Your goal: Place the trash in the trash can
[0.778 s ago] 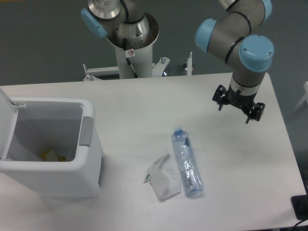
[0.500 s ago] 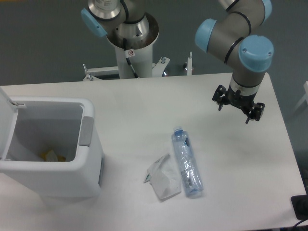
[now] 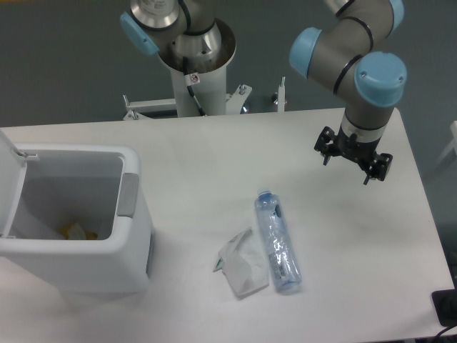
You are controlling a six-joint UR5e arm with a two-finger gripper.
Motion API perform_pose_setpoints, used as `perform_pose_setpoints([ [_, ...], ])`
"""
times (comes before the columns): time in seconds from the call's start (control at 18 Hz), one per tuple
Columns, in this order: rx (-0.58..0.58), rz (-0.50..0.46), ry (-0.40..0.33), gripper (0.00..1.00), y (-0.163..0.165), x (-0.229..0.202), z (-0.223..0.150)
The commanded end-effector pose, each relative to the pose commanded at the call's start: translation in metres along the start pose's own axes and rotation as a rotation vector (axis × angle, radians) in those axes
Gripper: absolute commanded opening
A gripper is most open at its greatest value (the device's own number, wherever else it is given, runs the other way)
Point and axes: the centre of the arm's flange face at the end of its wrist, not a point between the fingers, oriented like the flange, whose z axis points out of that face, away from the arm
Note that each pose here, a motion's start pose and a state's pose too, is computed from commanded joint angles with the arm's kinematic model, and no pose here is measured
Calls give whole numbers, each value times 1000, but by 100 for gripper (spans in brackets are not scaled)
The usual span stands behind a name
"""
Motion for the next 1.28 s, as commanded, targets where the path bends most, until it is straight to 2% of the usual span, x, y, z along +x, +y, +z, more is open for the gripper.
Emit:
perform_pose_setpoints([
  [0.22,61,-153,11,100,-12,2,8],
  [0.61,101,-452,-17,100,-109,8,17],
  [0.72,119,-557,-22,100,-156,-2,24],
  [0.89,120,-566,-14,100,-176,0,33],
  [1.11,105,-545,5,100,-183,9,47],
  [1.28,123,-524,-27,100,-195,7,57],
])
